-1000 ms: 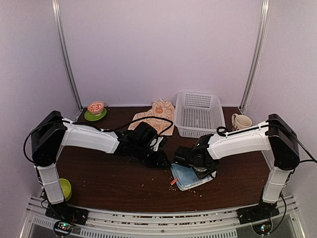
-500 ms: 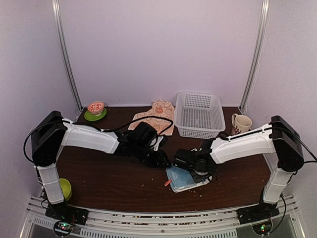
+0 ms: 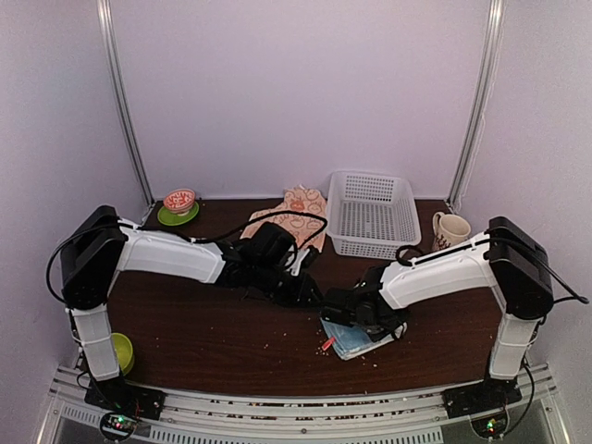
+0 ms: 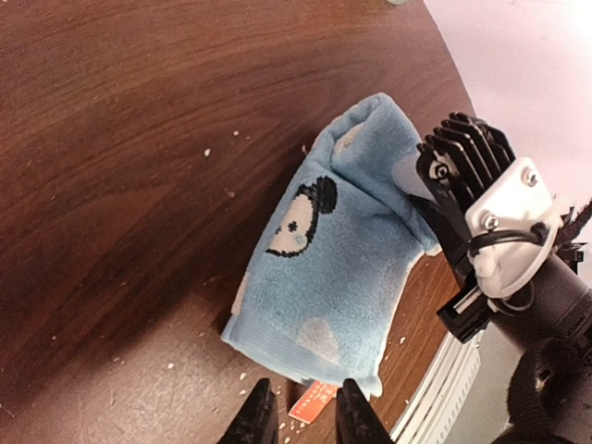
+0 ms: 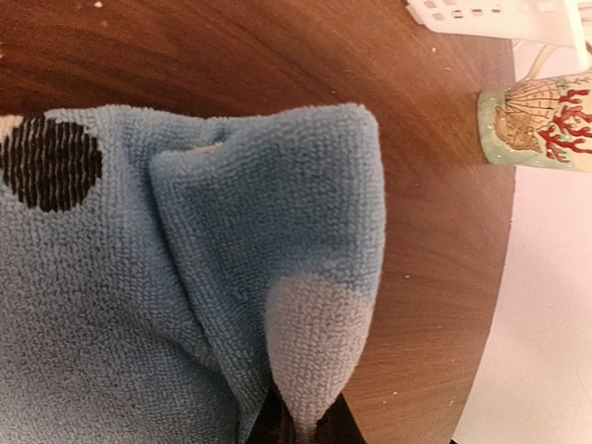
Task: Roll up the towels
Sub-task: Roll the towel at the center of the board.
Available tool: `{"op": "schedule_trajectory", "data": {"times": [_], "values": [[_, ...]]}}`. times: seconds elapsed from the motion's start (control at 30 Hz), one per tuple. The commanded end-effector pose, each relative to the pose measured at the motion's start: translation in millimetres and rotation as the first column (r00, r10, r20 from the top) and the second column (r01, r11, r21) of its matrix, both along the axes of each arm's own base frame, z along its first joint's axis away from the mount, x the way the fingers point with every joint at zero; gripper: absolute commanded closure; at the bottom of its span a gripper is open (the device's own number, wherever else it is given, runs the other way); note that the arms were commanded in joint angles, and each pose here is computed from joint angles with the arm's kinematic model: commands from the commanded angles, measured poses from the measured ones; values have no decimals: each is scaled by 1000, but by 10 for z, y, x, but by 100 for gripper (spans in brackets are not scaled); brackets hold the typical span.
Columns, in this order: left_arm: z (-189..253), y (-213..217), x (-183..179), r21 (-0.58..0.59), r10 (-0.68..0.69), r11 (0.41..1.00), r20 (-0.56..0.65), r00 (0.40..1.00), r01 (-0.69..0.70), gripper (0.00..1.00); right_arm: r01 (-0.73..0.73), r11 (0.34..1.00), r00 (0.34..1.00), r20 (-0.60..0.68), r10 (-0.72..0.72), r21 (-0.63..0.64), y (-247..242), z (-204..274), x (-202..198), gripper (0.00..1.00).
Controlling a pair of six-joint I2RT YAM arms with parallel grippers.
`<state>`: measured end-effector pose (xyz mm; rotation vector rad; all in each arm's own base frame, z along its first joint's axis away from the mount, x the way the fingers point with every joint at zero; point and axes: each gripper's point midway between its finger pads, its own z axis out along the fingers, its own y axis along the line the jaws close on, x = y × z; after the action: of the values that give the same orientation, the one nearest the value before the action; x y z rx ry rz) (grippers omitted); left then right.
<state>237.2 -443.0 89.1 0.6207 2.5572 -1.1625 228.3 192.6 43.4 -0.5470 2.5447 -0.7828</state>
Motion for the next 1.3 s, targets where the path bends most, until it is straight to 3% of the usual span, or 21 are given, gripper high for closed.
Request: {"op": "schedule_trajectory", "data": {"times": [0.0, 0.2, 0.43, 0.97, 1.27], "values": [[143, -172, 91, -77, -28, 997, 27, 999, 30, 77, -16, 991, 996, 85, 27, -131, -142, 233, 103, 100], [195, -379, 89, -154, -71, 986, -1, 997, 70, 77, -42, 993, 998, 44, 47, -106, 32, 52, 45, 100], [159, -521, 69, -215, -104, 972, -46, 994, 91, 77, -51, 997, 998, -17, 52, 50, 284, -194, -60, 100], [-130, -536, -8, -179, -122, 979, -100, 987, 103, 80, -88, 960, 996, -7, 93, 266, 428, -144, -139, 62], [-307, -523, -14, -146, -114, 985, -125, 986, 95, 84, -123, 920, 991, -3, 134, 371, 600, -72, -156, 56]]}}
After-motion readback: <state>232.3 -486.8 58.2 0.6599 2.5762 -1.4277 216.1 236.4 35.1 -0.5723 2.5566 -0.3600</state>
